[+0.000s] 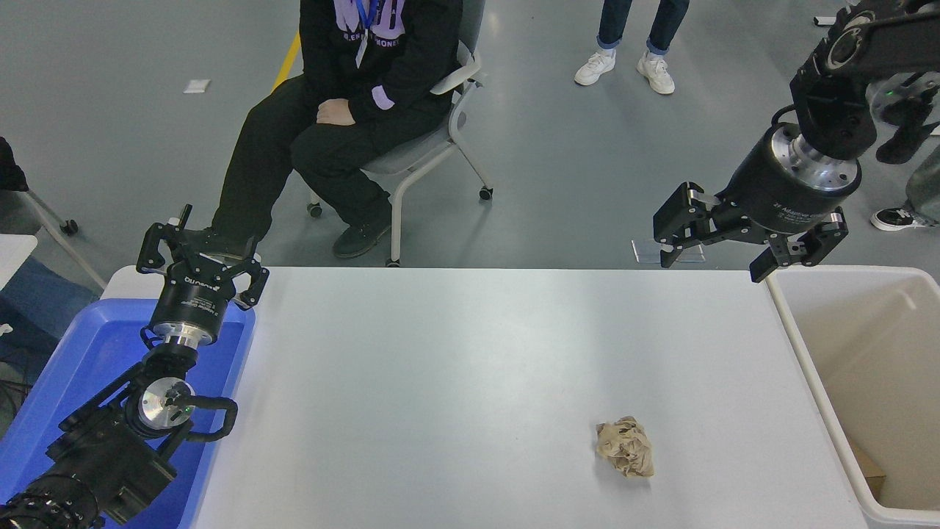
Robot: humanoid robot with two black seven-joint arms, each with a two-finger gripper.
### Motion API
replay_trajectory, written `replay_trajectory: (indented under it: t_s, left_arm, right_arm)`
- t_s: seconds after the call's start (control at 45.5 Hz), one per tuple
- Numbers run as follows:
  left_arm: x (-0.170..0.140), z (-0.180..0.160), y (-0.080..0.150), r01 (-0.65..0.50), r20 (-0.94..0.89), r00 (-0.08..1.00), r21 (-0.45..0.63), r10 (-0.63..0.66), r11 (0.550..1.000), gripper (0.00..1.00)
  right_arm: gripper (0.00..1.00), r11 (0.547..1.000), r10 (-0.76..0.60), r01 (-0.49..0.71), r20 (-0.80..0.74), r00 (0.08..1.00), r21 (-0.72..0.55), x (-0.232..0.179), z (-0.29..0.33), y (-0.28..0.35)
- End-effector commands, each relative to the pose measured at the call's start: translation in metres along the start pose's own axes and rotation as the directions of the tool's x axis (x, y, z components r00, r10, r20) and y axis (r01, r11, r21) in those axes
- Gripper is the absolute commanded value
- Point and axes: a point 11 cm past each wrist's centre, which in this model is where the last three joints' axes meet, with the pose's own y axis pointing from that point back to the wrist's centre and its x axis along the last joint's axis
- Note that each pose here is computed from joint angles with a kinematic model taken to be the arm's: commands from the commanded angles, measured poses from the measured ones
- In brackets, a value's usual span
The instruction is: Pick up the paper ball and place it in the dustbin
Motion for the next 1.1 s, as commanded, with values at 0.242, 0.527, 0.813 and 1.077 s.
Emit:
replay_trajectory:
  t_s: [0.242,0.527,0.813,1.077]
  left_arm:
    - [-0.0002,-0.0004,0.0,0.001,0.001,1.0,0.003,-0.001,1.0,0.98]
    - [-0.0001,-0.0003,0.0,0.0,0.0,1.0,0.002,0.0,1.0,0.98]
    - [-0.0001,-0.0003,0.0,0.0,0.0,1.0,0.002,0.0,1.0,0.98]
    - [-0.0001,-0.0003,0.0,0.0,0.0,1.0,0.002,0.0,1.0,0.98]
  right_arm:
    - [1.0,1.0,-0.001,0.001,-0.001,1.0,-0.001,-0.0002,-0.0002,-0.0006]
    - [1.0,1.0,0.0,0.0,-0.002,1.0,0.0,-0.0001,-0.0009,0.0]
    - [1.0,1.0,0.012,-0.012,-0.002,1.0,0.004,0.0017,-0.0016,0.0044]
    - [1.0,1.0,0.003,-0.003,0.007,1.0,0.003,0.0007,0.0021,0.0011]
